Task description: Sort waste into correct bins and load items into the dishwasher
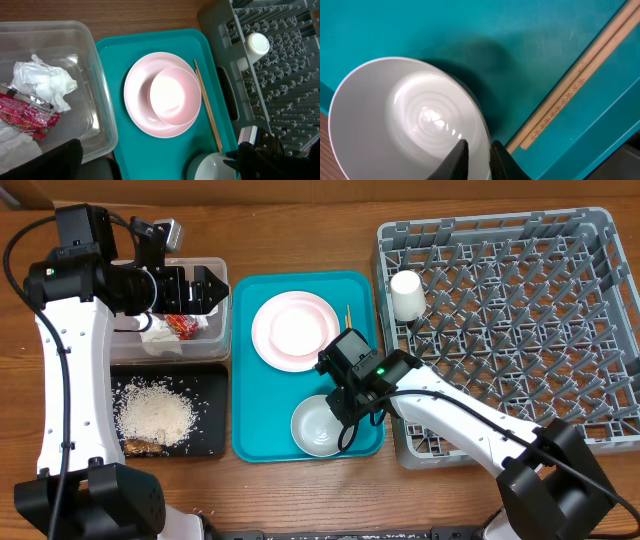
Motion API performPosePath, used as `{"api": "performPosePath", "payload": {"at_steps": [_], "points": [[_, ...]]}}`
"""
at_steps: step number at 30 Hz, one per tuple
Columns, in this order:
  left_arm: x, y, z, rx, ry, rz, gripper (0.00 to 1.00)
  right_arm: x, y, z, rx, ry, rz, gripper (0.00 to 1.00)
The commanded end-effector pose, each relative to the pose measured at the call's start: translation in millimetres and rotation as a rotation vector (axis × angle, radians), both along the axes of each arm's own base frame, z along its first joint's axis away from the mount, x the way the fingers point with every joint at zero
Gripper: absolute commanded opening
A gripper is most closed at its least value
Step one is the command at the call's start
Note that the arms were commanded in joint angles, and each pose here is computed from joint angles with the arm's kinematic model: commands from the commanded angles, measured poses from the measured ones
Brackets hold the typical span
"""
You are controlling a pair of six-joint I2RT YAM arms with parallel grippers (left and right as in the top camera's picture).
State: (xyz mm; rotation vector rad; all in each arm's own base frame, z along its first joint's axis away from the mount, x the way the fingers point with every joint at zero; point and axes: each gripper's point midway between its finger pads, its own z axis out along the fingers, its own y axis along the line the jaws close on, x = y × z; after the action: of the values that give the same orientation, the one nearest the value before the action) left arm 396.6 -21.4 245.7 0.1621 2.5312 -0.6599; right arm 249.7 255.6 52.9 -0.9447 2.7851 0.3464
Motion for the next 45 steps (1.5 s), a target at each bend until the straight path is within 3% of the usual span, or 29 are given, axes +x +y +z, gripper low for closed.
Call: {"api": "performPosePath", "payload": {"at_steps": [1, 18, 21, 25, 30, 45], "points": [[2, 1, 11, 0.008, -0.027, 0.006, 1.00, -2, 1, -4, -0.008, -0.003, 0.026, 0.18], [2, 1, 11, 0.008, -0.027, 0.006, 1.00, -3, 0, -12, -0.023, 0.013, 0.034, 0.18], [2, 1, 11, 0.008, -0.027, 0.006, 1.00, -3, 0, -14, -0.027, 0.016, 0.034, 0.17], [2, 1, 11, 0.008, -0.027, 0.006, 1.00, -3, 0, -14, -0.027, 0.016, 0.033, 0.07], [2, 1, 11, 0.008, -0.028, 0.006, 1.00, -1, 2, -12, -0.021, 0.009, 0.033, 0.06], [2, 0, 11, 0.008, -0.028, 0.004, 1.00, 42, 10, 1, -0.014, -0.183, -0.011, 0.05]]}}
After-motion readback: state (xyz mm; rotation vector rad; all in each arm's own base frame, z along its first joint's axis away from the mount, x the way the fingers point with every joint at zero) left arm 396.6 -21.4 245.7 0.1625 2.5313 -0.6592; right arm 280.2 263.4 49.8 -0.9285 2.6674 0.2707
